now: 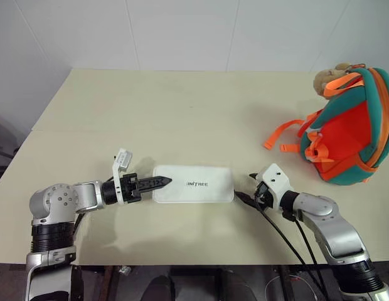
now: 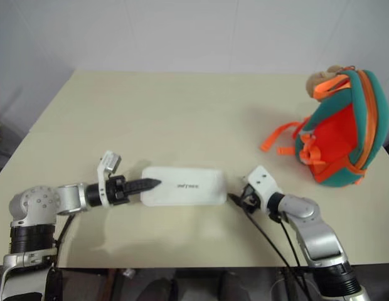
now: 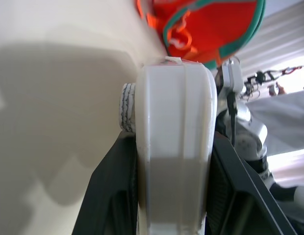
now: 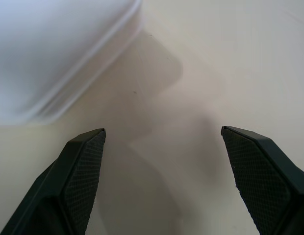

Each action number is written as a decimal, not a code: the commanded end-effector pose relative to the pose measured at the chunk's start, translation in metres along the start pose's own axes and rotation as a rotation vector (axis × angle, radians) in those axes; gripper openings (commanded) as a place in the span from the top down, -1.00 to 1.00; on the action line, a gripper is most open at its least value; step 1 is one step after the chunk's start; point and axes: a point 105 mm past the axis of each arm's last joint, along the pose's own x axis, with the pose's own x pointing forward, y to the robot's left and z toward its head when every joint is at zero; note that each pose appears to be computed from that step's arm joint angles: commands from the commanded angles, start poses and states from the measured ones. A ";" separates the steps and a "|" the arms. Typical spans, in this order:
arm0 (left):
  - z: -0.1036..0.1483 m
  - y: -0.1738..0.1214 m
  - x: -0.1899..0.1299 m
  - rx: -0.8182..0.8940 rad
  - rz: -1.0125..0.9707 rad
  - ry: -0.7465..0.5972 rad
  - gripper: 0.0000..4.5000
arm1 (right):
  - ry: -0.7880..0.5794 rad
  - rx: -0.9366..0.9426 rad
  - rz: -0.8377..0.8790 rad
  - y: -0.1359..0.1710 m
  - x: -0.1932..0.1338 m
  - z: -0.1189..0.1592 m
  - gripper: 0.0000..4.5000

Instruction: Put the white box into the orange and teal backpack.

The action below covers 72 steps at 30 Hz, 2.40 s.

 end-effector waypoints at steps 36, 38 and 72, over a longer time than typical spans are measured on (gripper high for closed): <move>0.032 -0.019 -0.009 -0.008 -0.066 -0.140 0.41 | -0.367 0.268 -0.881 -0.151 -0.051 0.055 -1.00; 0.031 -0.020 -0.010 -0.007 -0.065 -0.140 0.41 | -0.370 0.274 -0.894 -0.159 -0.045 0.055 -1.00; 0.022 -0.019 -0.021 -0.002 -0.019 -0.165 0.41 | -0.407 0.308 -1.063 -0.217 -0.005 0.078 0.46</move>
